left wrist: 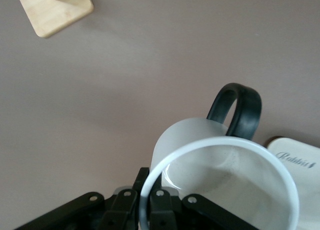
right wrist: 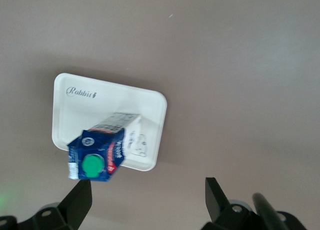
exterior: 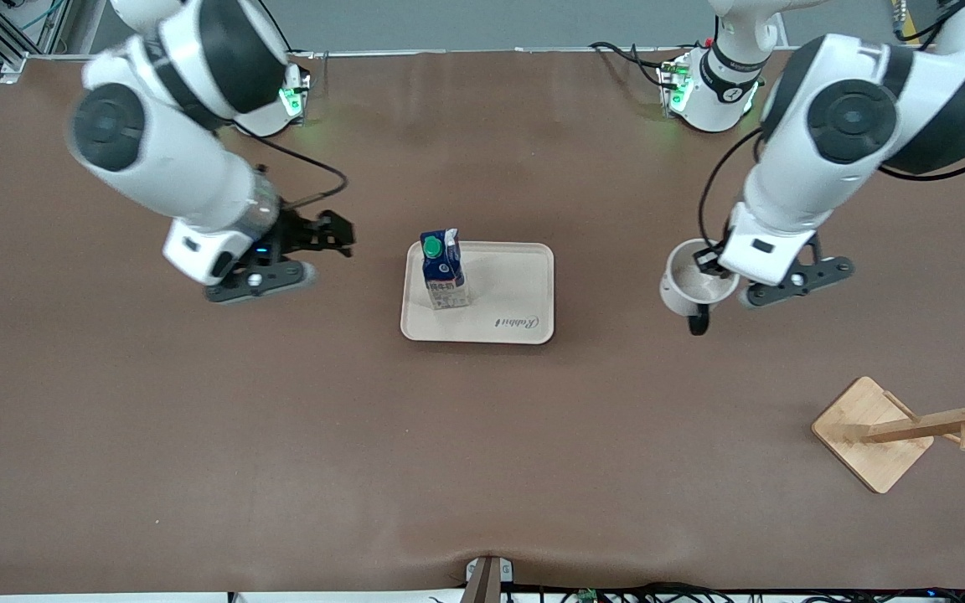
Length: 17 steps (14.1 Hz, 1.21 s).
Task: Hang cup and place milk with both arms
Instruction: 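Carry the mug toward the wooden stand while the right gripper reaches the carton, then grasp the milk carton with the right gripper while the left gripper nears the stand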
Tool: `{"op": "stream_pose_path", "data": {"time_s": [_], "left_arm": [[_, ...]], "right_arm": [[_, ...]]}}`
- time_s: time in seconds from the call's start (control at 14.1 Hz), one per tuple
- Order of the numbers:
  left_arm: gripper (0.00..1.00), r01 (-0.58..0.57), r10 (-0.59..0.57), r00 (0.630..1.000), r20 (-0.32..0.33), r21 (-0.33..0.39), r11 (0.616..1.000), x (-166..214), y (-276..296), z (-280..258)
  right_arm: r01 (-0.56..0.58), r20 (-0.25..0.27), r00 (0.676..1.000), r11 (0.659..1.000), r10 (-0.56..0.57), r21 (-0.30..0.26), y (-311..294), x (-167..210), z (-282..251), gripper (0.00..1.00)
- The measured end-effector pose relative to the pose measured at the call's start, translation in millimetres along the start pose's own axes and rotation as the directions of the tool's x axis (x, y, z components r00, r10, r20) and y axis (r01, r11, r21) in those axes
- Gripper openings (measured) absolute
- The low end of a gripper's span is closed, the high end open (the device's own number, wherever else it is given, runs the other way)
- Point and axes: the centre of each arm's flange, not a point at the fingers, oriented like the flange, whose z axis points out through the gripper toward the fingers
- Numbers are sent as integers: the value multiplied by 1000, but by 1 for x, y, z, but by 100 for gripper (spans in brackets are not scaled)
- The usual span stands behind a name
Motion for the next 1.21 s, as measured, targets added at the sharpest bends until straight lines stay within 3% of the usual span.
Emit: {"op": "stream_pose_path", "data": {"time_s": [0.43, 0.71, 1.21], "left_arm": [[5, -167, 168, 985, 33, -15, 986, 38, -99, -4], [5, -277, 278, 960, 37, -27, 960, 57, -158, 1], [5, -384, 383, 923, -29, -51, 922, 92, -238, -11]], "right_arm": [[9, 1, 1000, 999, -9, -32, -75, 4, 89, 100], [21, 18, 1000, 998, -21, -51, -81, 3, 103, 100], [60, 109, 993, 994, -50, -93, -103, -15, 139, 100]]}}
